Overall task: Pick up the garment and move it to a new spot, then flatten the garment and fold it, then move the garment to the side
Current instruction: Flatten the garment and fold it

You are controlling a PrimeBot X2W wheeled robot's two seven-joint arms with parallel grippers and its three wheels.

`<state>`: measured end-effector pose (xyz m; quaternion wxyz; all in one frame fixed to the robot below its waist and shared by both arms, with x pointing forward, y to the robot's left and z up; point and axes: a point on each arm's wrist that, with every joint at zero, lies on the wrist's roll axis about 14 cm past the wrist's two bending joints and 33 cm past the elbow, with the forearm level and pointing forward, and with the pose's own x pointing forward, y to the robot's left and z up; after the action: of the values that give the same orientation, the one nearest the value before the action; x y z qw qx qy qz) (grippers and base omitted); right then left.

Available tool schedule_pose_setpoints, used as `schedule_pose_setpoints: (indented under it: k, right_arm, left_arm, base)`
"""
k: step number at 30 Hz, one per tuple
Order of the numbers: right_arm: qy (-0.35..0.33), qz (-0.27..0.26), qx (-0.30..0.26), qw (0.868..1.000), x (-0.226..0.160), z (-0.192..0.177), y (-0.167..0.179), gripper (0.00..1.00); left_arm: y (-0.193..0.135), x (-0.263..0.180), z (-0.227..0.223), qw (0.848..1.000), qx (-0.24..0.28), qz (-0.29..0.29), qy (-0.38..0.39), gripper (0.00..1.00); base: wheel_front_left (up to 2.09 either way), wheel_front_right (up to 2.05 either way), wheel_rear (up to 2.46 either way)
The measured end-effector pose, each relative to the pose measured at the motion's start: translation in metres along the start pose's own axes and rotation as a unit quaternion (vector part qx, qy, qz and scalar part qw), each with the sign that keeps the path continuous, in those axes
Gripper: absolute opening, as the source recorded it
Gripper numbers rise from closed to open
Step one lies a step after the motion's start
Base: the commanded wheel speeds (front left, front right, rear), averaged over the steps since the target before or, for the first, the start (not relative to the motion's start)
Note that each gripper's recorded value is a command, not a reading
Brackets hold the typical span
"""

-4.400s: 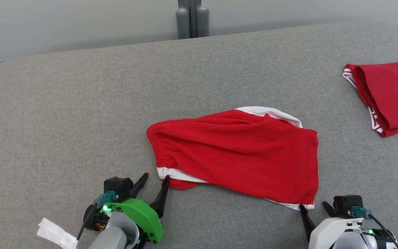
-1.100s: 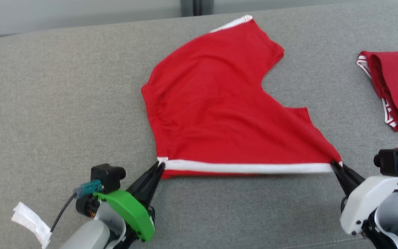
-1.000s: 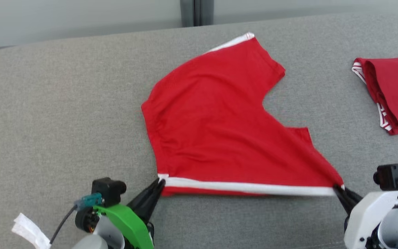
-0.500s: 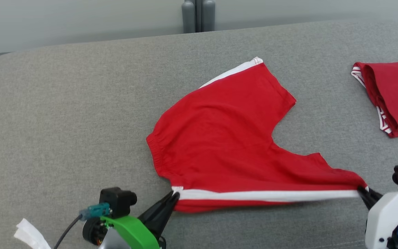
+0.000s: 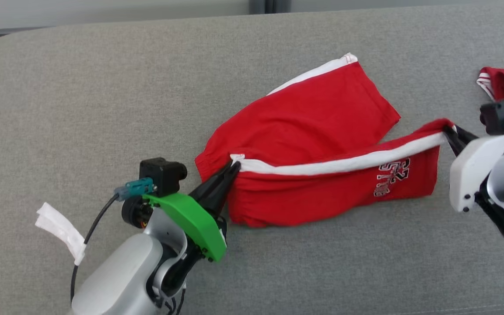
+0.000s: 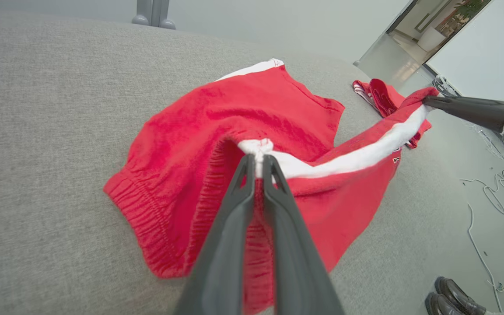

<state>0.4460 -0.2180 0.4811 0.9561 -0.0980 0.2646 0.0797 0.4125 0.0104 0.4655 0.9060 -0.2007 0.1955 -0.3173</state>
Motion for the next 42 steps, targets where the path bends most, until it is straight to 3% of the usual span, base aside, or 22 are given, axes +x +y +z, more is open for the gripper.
schedule_pose_setpoints:
  k: [4, 12, 25, 26, 27, 28, 34, 42]
  right_arm:
    - [-0.015, 0.007, -0.033, 0.999, 0.028, 0.021, 0.002, 0.00]
    - [-0.045, 0.023, -0.044, 0.998, 0.083, 0.048, 0.012, 0.00]
    - [-0.059, 0.044, -0.027, 0.997, 0.147, 0.067, 0.034, 0.00]
    - [-0.057, 0.045, -0.026, 0.997, 0.150, 0.066, 0.036, 0.11]
    - [-0.053, 0.046, -0.025, 0.997, 0.152, 0.064, 0.036, 0.46]
    - [-0.052, 0.047, -0.022, 0.997, 0.155, 0.063, 0.038, 1.00]
    - [-0.053, 0.055, -0.019, 0.997, 0.160, 0.061, 0.044, 1.00]
    - [-0.062, 0.058, -0.009, 0.996, 0.143, 0.070, 0.040, 1.00]
  left_arm:
    - [0.023, 0.010, 0.009, 0.999, 0.006, 0.031, -0.025, 0.00]
    - [0.063, 0.026, 0.015, 0.994, -0.002, 0.097, -0.052, 0.00]
    - [0.089, 0.038, 0.013, 0.989, -0.014, 0.137, -0.052, 0.00]
    - [0.089, 0.038, 0.012, 0.989, -0.015, 0.137, -0.051, 0.08]
    - [0.089, 0.038, 0.012, 0.989, -0.016, 0.138, -0.050, 0.36]
    - [0.089, 0.039, 0.012, 0.989, -0.019, 0.137, -0.051, 1.00]
    - [0.087, 0.038, 0.017, 0.989, -0.033, 0.131, -0.065, 1.00]
    - [0.085, 0.013, 0.039, 0.981, -0.036, 0.131, -0.140, 1.00]
  base:
    - [0.00, 0.00, 0.00]
    - [0.00, 0.00, 0.00]
    - [0.00, 0.00, 0.00]
    - [0.00, 0.00, 0.00]
    - [0.00, 0.00, 0.00]
    - [0.00, 0.00, 0.00]
    - [0.00, 0.00, 0.00]
    - [0.00, 0.00, 0.00]
